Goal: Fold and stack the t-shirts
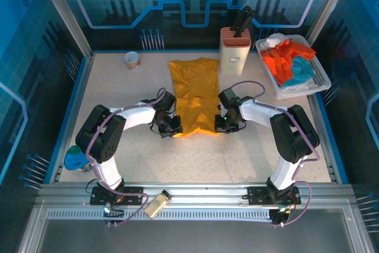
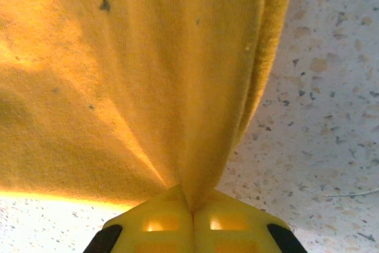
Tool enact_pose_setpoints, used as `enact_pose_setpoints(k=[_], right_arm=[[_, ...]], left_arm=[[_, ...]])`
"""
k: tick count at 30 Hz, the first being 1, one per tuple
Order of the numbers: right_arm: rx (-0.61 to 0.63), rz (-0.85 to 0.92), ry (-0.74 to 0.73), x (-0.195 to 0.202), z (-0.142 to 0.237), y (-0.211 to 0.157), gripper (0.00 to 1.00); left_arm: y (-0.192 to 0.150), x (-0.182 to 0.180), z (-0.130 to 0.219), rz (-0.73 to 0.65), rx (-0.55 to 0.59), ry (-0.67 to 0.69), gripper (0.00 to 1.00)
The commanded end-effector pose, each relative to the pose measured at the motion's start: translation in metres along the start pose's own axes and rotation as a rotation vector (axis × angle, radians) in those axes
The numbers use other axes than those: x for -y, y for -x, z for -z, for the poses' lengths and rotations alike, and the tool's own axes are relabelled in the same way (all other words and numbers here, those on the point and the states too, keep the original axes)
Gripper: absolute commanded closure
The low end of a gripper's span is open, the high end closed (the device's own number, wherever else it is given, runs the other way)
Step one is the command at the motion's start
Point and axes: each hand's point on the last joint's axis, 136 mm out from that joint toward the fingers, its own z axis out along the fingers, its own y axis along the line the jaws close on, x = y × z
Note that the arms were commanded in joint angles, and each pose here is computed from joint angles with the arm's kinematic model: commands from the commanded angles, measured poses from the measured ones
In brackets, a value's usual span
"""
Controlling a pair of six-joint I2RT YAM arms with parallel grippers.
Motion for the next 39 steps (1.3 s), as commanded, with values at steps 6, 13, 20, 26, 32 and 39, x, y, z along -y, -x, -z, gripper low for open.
enact_pose_setpoints(k=[6, 13, 20, 26, 32, 39], right_arm=[[0.014, 0.000, 0.030, -0.005, 0.029, -0.020, 1.00], [0.045, 0.019, 0.047, -0.005, 0.050, -0.044, 1.00], [0.049, 0.020, 0.038, 0.008, 0.064, -0.082, 1.00], [0.083, 0.016, 0.031, 0.015, 0.088, -0.112, 1.00], [0.136, -0.022, 0.096, 0.006, 0.120, -0.122, 1.00], [0.213, 0.012, 0.107, -0.015, 0.148, -0.089, 1.00]], left_arm=[[-0.009, 0.001, 0.024, -0.054, 0.079, 0.026, 1.00], [-0.045, -0.004, 0.036, -0.064, 0.078, 0.041, 1.00], [-0.092, -0.017, 0.040, -0.022, 0.087, 0.027, 1.00], [-0.130, -0.006, 0.056, 0.004, 0.116, -0.009, 1.00], [-0.152, 0.023, 0.080, 0.038, 0.146, -0.124, 1.00], [-0.136, 0.051, 0.114, 0.031, 0.247, -0.208, 1.00]])
